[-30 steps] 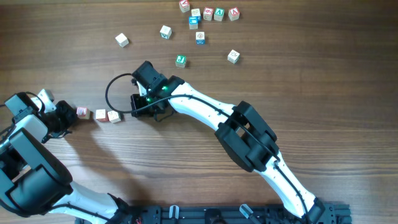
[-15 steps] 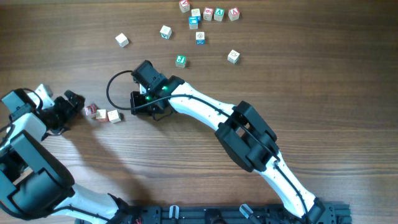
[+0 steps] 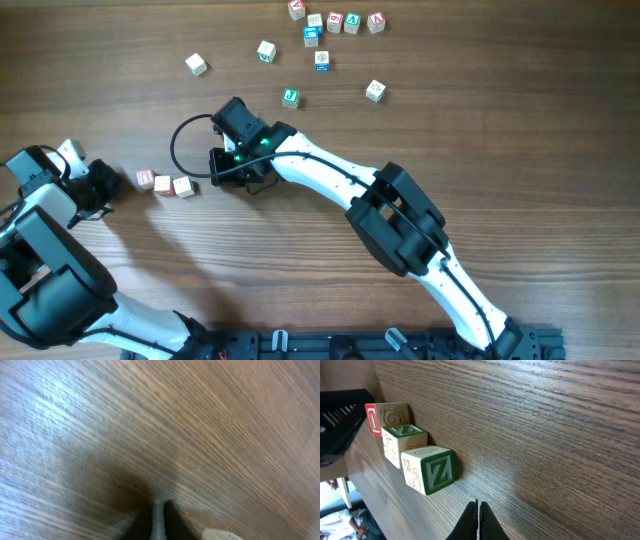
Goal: Form a horizontal line
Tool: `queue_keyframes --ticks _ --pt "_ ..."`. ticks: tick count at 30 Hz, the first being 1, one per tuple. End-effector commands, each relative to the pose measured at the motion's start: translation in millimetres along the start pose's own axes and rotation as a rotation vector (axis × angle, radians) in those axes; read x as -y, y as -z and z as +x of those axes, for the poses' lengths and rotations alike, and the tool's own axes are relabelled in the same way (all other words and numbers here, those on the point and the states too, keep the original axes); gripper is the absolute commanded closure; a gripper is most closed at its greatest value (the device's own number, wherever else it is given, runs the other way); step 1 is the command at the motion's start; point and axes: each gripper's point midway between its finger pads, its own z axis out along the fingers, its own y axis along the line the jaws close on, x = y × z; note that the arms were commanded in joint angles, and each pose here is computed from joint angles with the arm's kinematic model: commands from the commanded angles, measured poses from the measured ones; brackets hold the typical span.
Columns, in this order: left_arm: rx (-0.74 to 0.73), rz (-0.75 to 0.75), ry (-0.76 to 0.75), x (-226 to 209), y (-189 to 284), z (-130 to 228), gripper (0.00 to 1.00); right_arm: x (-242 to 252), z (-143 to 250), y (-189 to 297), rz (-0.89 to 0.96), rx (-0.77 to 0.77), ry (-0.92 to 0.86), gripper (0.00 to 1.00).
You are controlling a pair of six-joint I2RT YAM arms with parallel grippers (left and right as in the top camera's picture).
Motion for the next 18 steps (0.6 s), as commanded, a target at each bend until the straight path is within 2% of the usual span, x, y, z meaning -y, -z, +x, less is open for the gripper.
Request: queue_keyframes --ticks 1,8,15,18 --pt "0.016 -0.015 -0.015 -5.0 -3.6 -2.5 0.96 -4.1 6.2 -1.1 -0.013 -0.020 0.012 0.95" --pt "0.108 0.012 -0.054 0.9 -2.2 -25.5 0.96 -4.7 5.5 -1.1 -0.015 -0.017 0.013 0.95" --pt "0.251 0.265 -0.163 50.0 10.0 -58.9 0.96 -7.1 -2.0 -1.0 -0.019 0.017 0.027 0.95" --pt "0.264 0.305 -0.167 63.9 10.5 -62.0 0.96 -6.5 -4.2 -1.0 -0.014 0.029 0.024 0.95"
